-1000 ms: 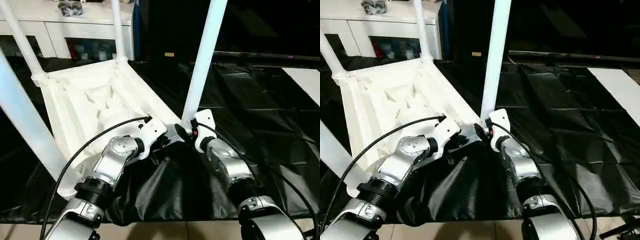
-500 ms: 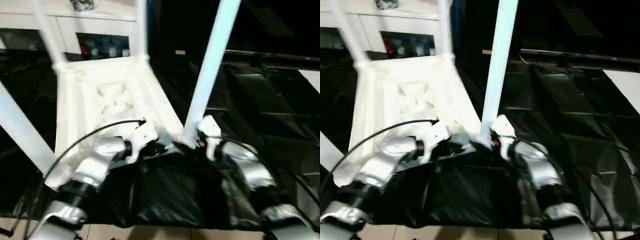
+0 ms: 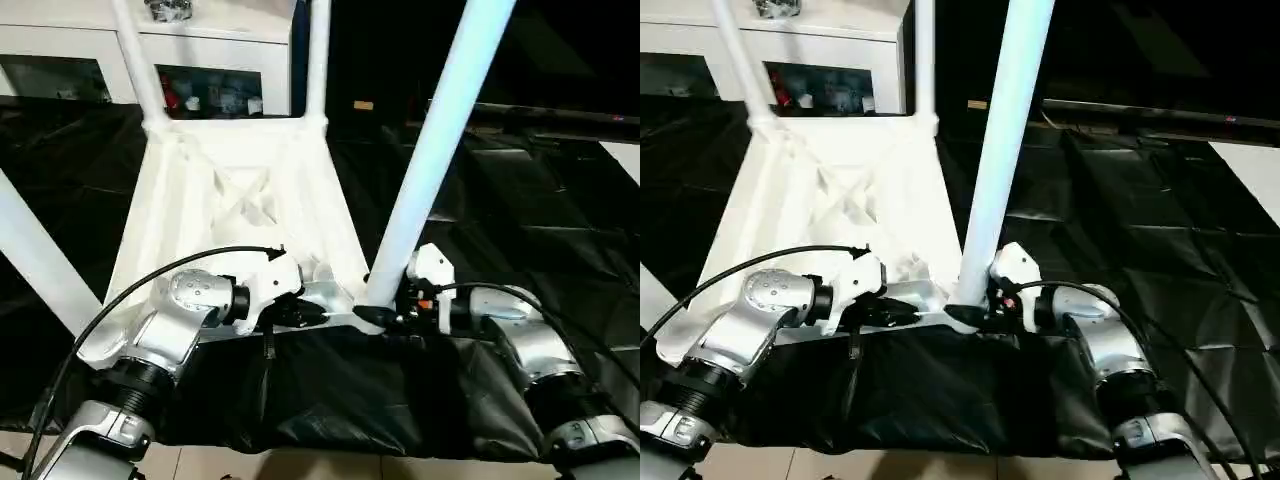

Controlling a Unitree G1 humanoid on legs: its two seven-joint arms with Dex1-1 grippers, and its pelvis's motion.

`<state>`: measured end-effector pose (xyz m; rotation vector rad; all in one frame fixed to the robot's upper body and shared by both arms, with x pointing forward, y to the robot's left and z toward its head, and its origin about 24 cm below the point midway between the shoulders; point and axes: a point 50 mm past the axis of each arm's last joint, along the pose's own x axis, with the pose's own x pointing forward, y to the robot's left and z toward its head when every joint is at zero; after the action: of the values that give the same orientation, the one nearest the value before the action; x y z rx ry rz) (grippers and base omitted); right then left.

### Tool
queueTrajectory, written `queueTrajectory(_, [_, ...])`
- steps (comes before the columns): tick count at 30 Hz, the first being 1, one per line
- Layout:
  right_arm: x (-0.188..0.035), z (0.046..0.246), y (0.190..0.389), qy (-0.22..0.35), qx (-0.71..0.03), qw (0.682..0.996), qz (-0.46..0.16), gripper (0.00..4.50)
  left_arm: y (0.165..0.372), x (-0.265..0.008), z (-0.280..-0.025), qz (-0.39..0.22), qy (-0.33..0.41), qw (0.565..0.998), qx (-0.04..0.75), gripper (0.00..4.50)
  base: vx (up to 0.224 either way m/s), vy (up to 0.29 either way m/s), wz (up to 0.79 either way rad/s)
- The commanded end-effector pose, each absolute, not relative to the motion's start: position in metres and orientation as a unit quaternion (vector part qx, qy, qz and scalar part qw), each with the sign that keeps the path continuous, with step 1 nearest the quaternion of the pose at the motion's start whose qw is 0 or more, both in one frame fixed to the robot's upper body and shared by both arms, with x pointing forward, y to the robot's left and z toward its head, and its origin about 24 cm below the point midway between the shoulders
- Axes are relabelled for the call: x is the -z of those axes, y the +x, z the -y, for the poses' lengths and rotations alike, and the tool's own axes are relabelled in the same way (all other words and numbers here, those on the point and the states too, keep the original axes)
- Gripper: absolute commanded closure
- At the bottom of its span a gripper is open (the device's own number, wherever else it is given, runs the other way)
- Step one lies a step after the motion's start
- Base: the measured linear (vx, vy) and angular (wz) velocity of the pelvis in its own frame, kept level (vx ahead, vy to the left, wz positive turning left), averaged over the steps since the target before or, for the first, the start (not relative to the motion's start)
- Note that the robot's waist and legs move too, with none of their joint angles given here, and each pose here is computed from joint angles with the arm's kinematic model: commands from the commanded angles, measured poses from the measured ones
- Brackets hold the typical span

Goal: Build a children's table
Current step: Rotate leg to tighten

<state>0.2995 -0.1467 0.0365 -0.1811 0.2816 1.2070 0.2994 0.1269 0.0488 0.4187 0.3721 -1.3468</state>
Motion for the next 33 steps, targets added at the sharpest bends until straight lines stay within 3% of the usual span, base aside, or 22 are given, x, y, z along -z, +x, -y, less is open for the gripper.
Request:
queueTrajectory(1, [-0.034, 0.141, 0.292, -0.082, -0.599, 0.784, -0.139, 1.82, 0.301, -0.046, -0.126, -0.172, 0.184, 0.750, 0.612, 4.50, 0.000, 0.000, 0.00])
queueTrajectory(13, [-0.032, 0.139, 0.289, -0.082, -0.602, 0.782, -0.141, 1.99, 0.301, -0.044, -0.130, -0.175, 0.186, 0.757, 0.601, 4.50, 0.000, 0.000, 0.00])
queueTrajectory(14, [-0.029, 0.137, 0.290, -0.080, -0.586, 0.794, -0.140, 1.99, 0.304, -0.043, -0.129, -0.175, 0.189, 0.768, 0.586, 4.50, 0.000, 0.000, 0.00])
queueTrajectory(15, [-0.021, 0.133, 0.300, -0.093, -0.515, 0.840, -0.145, 1.99, 0.308, -0.041, -0.122, -0.174, 0.188, 0.789, 0.558, 4.50, 0.000, 0.000, 0.00])
queueTrajectory(16, [-0.021, 0.133, 0.300, -0.093, -0.515, 0.840, -0.145, 1.99, 0.308, -0.041, -0.122, -0.174, 0.188, 0.789, 0.558, 4.50, 0.000, 0.000, 0.00])
queueTrajectory(17, [-0.015, 0.130, 0.307, -0.095, -0.453, 0.874, -0.149, 1.99, 0.310, -0.039, -0.114, -0.173, 0.185, 0.802, 0.541, 4.50, 0.000, 0.000, 0.00])
queueTrajectory(21, [-0.004, 0.115, 0.312, -0.061, -0.378, 0.908, -0.167, 2.00, 0.313, -0.034, -0.092, -0.173, 0.169, 0.822, 0.516, 4.50, 0.000, 0.000, 0.00])
queueTrajectory(25, [0.003, 0.098, 0.314, -0.058, -0.339, 0.922, -0.180, 2.00, 0.313, -0.032, -0.069, -0.175, 0.156, 0.832, 0.503, 4.50, 0.000, 0.000, 0.00])
queueTrajectory(28, [-0.003, 0.063, 0.323, -0.063, -0.312, 0.932, -0.174, 2.00, 0.314, -0.032, -0.038, -0.173, 0.153, 0.838, 0.495, 4.50, 0.000, 0.000, 0.00])
queueTrajectory(31, [-0.008, 0.056, 0.325, -0.053, -0.322, 0.932, -0.160, 2.00, 0.314, -0.034, -0.034, -0.164, 0.159, 0.834, 0.502, 4.50, 0.000, 0.000, 0.00])
queueTrajectory(32, [-0.009, 0.055, 0.326, -0.045, -0.328, 0.931, -0.155, 1.44, 0.314, -0.034, -0.034, -0.163, 0.160, 0.832, 0.505, 4.50, 0.000, 0.000, 0.00])
queueTrajectory(33, [-0.011, 0.054, 0.326, -0.034, -0.340, 0.928, -0.152, 1.30, 0.313, -0.035, -0.034, -0.159, 0.163, 0.828, 0.513, 4.50, 0.000, 0.000, 0.00])
